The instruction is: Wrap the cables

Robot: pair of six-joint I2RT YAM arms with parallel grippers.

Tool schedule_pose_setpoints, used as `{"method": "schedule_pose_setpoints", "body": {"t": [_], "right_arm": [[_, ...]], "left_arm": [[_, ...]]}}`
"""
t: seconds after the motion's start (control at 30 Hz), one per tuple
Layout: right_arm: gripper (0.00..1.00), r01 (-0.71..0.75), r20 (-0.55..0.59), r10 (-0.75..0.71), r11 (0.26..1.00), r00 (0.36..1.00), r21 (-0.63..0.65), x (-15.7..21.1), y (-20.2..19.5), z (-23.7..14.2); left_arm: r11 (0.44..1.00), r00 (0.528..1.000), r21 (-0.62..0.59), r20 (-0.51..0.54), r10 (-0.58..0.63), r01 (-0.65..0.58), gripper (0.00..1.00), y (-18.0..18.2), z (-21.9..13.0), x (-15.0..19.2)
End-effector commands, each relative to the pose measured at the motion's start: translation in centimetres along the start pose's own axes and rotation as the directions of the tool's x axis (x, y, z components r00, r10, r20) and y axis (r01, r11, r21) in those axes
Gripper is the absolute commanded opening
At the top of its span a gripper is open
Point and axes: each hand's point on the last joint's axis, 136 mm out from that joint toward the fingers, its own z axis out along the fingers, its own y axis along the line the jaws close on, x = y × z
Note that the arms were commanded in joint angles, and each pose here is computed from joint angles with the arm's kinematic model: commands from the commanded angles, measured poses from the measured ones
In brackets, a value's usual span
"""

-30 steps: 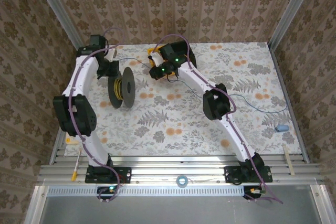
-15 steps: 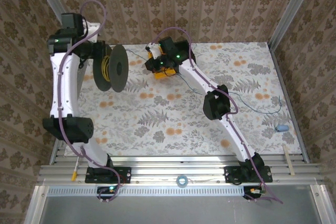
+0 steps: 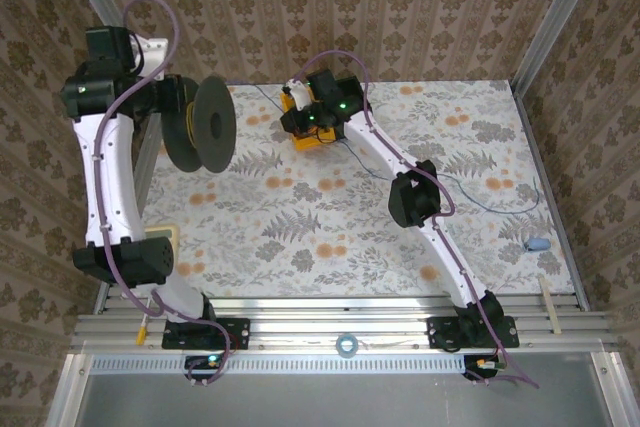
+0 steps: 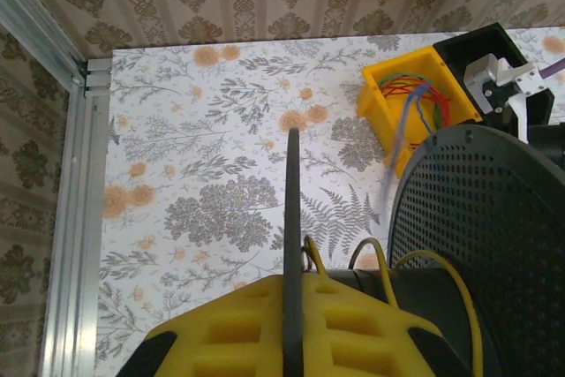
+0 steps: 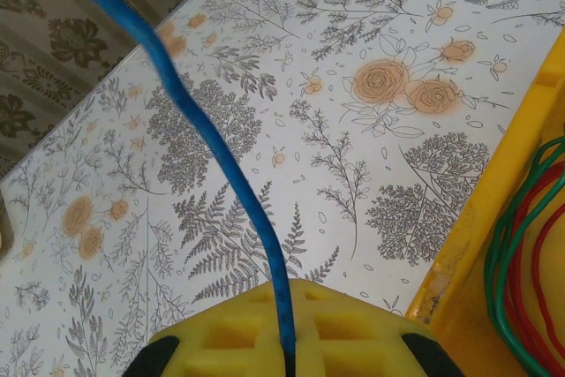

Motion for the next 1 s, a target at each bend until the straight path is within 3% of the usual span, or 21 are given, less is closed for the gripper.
{"method": "schedule_pose_setpoints", "body": {"t": [0.0,0.37,0.73,0.97], "right_arm": [[0.0,0.004,0.078,-0.005,1.0,0.997,0.016,-3.4,1.4,-2.3],[0.0,-0.119,0.191,0.091,0.983,0.977,0.141,-5.6,-2.0,-3.2],[0.0,-0.141,0.115,0.12,0.97,0.986,0.2,-2.2,-4.5,-2.9],[0.0,-0.155,0.082,0.14,0.959,0.987,0.236,-0.7,-5.7,-3.2]], "left_arm": [[0.999,0.999,0.042,-0.052,-0.015,0.017,0.0,-0.5,3.5,1.5],[0.997,0.971,0.073,-0.241,0.009,0.009,0.0,-2.2,11.7,7.4],[0.998,0.948,-0.06,-0.318,-0.008,-0.012,0.0,1.6,15.1,8.5],[0.996,0.941,-0.086,-0.337,-0.034,0.005,0.0,2.6,16.7,8.8]]}}
